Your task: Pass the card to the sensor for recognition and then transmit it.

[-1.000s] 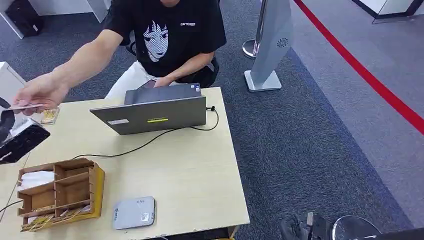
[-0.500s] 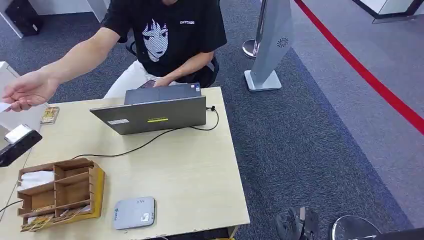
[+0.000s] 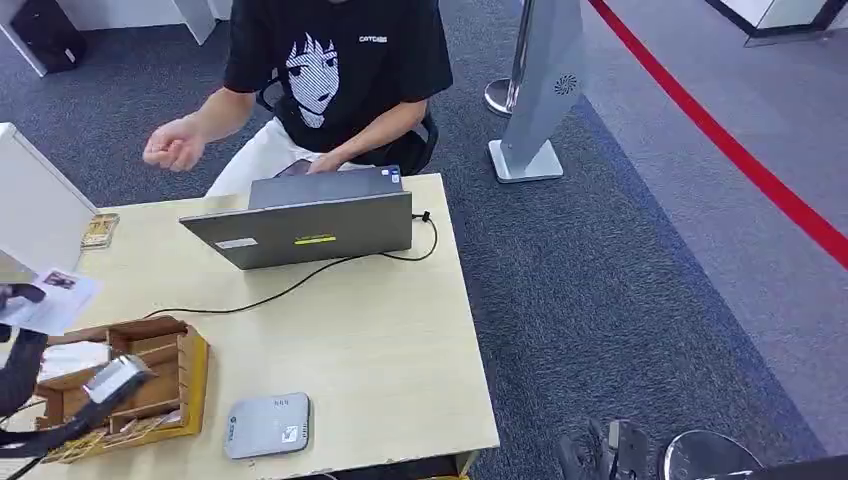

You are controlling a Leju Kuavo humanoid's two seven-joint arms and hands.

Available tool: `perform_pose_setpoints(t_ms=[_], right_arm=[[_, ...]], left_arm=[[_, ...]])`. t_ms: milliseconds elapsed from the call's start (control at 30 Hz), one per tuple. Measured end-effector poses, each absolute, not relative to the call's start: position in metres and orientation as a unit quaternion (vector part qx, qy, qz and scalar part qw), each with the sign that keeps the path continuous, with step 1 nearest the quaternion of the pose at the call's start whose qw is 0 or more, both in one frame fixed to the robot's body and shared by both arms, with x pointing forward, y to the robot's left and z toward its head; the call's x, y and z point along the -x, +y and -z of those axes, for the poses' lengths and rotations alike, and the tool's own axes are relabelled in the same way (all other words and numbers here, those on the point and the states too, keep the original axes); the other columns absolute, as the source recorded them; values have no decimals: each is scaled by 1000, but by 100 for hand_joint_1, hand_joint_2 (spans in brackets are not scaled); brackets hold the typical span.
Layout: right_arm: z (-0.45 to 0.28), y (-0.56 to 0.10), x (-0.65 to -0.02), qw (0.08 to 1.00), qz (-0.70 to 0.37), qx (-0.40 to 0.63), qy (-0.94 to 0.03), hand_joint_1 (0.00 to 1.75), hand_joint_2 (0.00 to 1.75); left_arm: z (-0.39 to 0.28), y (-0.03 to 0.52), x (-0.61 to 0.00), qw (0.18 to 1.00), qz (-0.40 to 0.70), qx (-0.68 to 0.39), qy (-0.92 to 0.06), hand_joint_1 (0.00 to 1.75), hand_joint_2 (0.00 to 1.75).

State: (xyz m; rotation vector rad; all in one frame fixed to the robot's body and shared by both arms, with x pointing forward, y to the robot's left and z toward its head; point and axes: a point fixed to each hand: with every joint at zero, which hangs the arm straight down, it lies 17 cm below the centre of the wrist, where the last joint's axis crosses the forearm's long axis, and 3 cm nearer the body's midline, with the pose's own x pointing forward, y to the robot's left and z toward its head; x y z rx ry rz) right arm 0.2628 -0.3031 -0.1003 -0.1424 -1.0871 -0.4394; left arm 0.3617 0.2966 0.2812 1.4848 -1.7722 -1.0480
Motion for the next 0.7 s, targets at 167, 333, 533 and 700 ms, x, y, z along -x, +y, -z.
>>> perform_pose_setpoints(t_ms=[167, 333, 533, 700], right_arm=[[98, -309, -258, 830, 207, 74, -513, 0, 175], [95, -311, -257, 831, 198, 79, -514, 0, 175], [93, -314, -257, 830, 193, 84, -516, 0, 175], [92, -313, -258, 830, 193, 83, -517, 0, 175]], left_arm=[[-246, 266, -334, 344, 391, -505, -688, 175, 175], [-212, 260, -320, 414, 383, -468, -681, 175, 175], [-181, 264, -313, 465, 384, -451, -658, 175, 175], [-162, 267, -311, 491, 389, -443, -642, 175, 175]])
